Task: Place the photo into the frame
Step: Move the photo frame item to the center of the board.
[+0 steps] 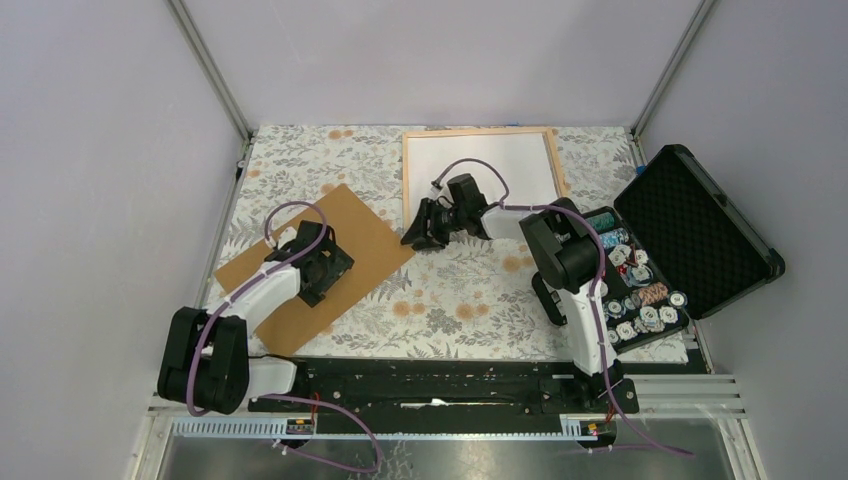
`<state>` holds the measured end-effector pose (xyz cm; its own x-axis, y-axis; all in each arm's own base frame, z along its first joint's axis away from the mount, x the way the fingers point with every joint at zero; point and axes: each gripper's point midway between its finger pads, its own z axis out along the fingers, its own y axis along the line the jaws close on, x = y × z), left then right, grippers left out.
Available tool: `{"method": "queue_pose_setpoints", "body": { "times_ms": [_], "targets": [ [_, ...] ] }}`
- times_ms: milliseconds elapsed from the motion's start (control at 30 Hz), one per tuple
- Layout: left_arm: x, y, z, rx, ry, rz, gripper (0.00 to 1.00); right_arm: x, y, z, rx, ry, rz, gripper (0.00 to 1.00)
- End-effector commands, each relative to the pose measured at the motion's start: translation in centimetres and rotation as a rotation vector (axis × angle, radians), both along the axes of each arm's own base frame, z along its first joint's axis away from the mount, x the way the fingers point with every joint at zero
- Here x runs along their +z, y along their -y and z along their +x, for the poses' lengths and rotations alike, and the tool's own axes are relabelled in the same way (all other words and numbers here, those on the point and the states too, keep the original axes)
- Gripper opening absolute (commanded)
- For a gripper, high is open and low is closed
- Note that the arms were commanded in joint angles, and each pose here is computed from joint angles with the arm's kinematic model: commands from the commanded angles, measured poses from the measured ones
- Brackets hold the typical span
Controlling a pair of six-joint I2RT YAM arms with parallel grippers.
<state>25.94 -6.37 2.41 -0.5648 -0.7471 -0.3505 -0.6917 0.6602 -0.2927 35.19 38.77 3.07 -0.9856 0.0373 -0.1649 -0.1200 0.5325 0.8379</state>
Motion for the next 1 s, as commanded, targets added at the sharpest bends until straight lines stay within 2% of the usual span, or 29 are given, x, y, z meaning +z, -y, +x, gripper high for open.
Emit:
{"method": "queue_pose_setpoints", "body": {
  "times_ms": [0, 167, 300, 500, 800, 967],
  "targets": [
    [-2.8, 2.3, -1.3, -0.011, -0.043, -0.136, 0.98, 6.6, -2.2, -2.8, 0.116, -0.068, 0.238, 0.53],
    [-1.9, 3.5, -0.4, -0.044, 0.022, -0.196, 0.98, 11.3, -1.7, -2.9, 0.119, -0.058, 0.383, 0.52],
    [-0.4, 4.3, 0.6, -0.092, 0.099, -0.220, 0.98, 12.8, -0.8, -3.1, 0.117, -0.047, 0.413, 0.51],
    [1.1, 5.8, 2.4, -0.159, 0.140, -0.250, 0.99, 11.5, 2.9, -1.5, 0.019, -0.046, 0.393, 0.52],
    [1.0, 9.8, 4.3, -0.256, 0.123, -0.316, 0.99, 9.5, 6.1, 0.7, -0.074, -0.054, 0.379, 0.52],
    [1.4, 9.2, 4.5, -0.253, 0.151, -0.282, 0.99, 6.5, 9.1, 1.8, -0.136, -0.069, 0.297, 0.64]
  ]
}}
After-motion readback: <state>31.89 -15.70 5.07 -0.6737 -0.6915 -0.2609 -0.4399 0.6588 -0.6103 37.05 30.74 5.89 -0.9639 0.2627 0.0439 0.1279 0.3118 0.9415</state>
